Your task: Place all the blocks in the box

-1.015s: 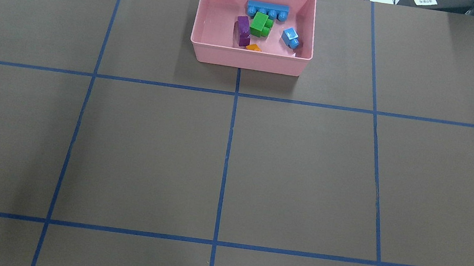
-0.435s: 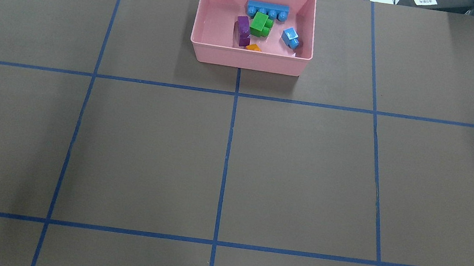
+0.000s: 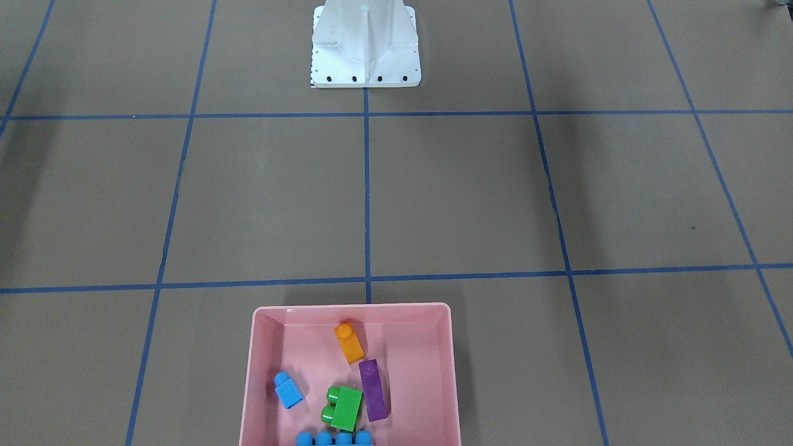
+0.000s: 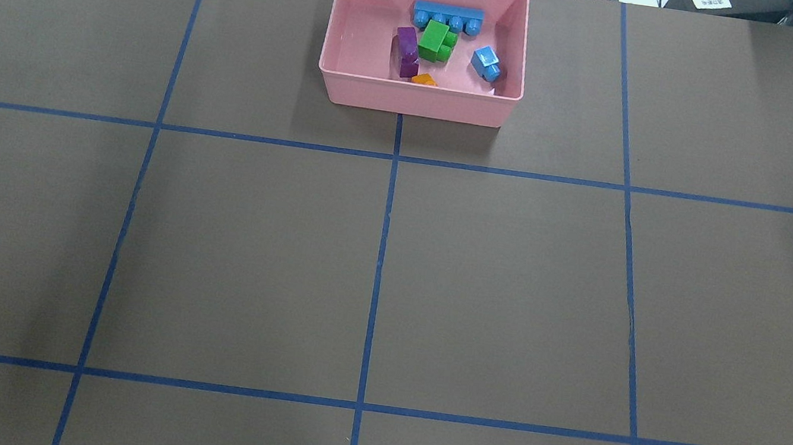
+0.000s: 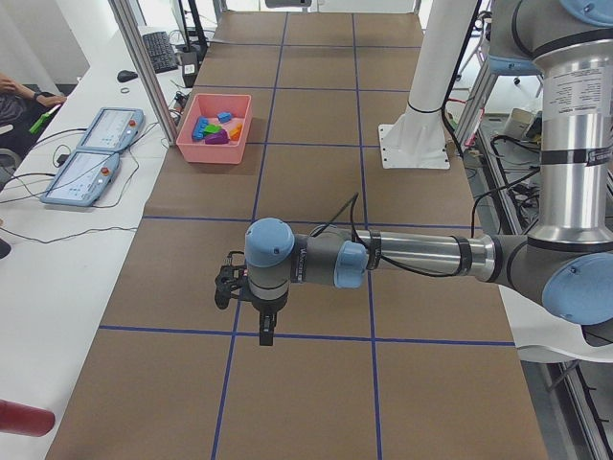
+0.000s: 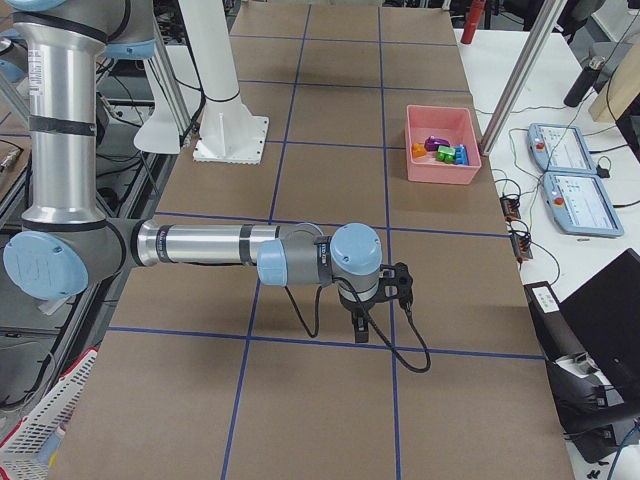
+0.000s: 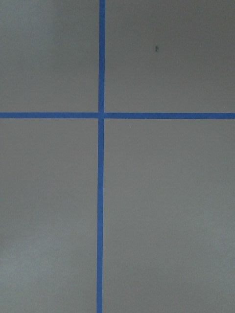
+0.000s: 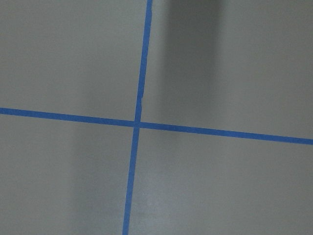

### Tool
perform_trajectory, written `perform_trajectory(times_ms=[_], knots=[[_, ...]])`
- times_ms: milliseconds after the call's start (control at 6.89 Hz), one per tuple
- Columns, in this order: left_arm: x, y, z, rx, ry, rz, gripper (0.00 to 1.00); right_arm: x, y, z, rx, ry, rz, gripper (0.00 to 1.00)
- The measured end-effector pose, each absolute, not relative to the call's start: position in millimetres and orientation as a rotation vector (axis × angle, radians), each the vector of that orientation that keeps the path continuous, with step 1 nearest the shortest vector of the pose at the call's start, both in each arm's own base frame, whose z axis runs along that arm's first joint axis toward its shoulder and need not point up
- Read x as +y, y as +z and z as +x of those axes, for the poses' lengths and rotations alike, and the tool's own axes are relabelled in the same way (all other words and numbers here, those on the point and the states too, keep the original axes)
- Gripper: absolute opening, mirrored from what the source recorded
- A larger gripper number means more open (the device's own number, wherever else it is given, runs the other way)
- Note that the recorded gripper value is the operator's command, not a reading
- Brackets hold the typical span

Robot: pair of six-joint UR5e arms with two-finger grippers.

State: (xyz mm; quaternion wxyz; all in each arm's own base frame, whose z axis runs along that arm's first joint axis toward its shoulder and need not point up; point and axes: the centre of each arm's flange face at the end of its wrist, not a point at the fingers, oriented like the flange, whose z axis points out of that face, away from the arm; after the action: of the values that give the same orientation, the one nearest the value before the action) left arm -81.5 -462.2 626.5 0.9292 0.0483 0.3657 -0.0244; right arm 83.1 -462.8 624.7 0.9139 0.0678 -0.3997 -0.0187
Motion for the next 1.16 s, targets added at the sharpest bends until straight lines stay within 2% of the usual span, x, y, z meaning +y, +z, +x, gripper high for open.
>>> perform_trajectory(times_ms=[1160], knots=[[-465.5,617.9,-81.0,0.757,-0.055,0.112,1.0,-461.8,632.1,82.2,-0.826,-0.035,0.128,1.0]])
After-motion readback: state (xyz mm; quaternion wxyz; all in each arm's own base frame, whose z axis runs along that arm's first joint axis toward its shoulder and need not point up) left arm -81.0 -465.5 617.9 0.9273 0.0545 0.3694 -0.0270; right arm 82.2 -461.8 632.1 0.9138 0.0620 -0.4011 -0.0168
